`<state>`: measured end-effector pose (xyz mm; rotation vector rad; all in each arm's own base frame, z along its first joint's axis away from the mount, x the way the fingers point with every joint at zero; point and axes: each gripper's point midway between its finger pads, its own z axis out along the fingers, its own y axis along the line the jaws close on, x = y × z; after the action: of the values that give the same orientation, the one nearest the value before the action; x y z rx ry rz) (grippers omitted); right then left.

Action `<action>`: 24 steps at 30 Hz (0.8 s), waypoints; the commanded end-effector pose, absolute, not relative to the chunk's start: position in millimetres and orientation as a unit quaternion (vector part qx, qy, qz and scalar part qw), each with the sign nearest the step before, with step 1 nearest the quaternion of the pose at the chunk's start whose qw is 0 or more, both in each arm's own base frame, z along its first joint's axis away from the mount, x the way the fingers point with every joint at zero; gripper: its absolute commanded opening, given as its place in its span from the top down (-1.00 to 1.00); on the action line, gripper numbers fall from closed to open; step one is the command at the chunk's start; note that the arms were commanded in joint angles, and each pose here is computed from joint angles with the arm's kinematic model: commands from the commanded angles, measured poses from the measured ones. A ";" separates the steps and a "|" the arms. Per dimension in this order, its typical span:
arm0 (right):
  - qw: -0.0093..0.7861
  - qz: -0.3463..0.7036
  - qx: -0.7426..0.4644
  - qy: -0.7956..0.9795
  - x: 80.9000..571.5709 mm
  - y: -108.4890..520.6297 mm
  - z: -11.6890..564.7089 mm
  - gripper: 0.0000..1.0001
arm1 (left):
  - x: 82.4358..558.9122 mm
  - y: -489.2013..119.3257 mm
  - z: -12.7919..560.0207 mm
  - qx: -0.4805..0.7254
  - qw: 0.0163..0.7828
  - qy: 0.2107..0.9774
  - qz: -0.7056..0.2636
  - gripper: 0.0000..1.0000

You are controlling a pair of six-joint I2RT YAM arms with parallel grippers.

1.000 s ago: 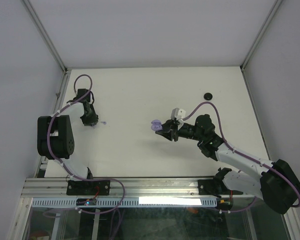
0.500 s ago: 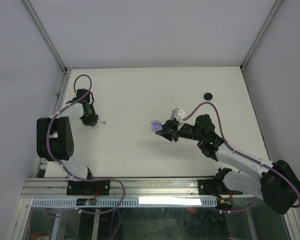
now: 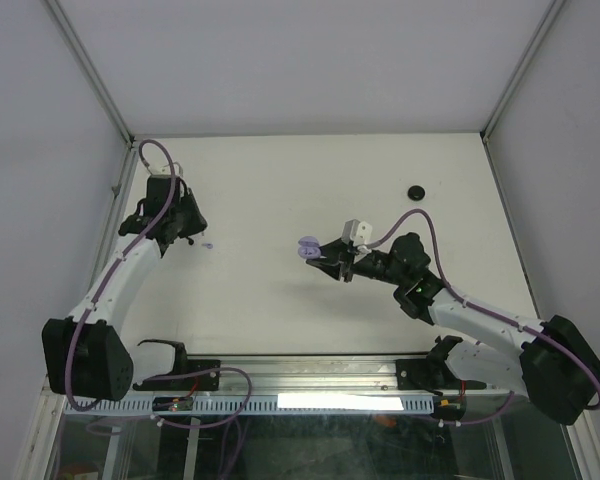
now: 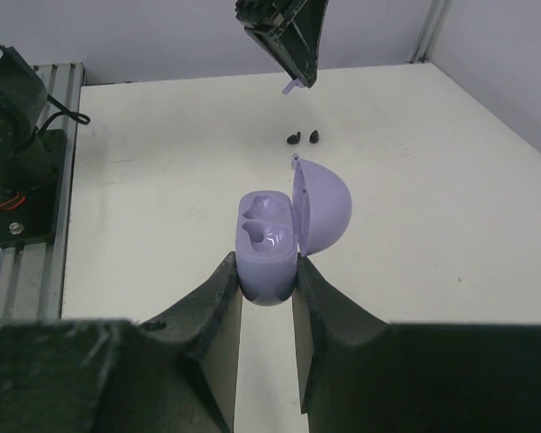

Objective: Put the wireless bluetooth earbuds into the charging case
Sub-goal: Pick up the earbud from the center of the board, then place the earbud in the charging case.

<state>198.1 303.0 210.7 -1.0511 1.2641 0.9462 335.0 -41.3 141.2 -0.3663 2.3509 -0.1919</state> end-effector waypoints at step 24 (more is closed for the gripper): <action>0.754 0.346 -0.316 0.460 241.4 297.5 297.2 1.00 | 283.7 -232.0 362.8 -0.044 0.576 0.701 -0.419 0.97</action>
<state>233.7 306.3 259.9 -0.8162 1.1114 0.7970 288.2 -215.2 315.8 -0.0925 1.8256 -0.8704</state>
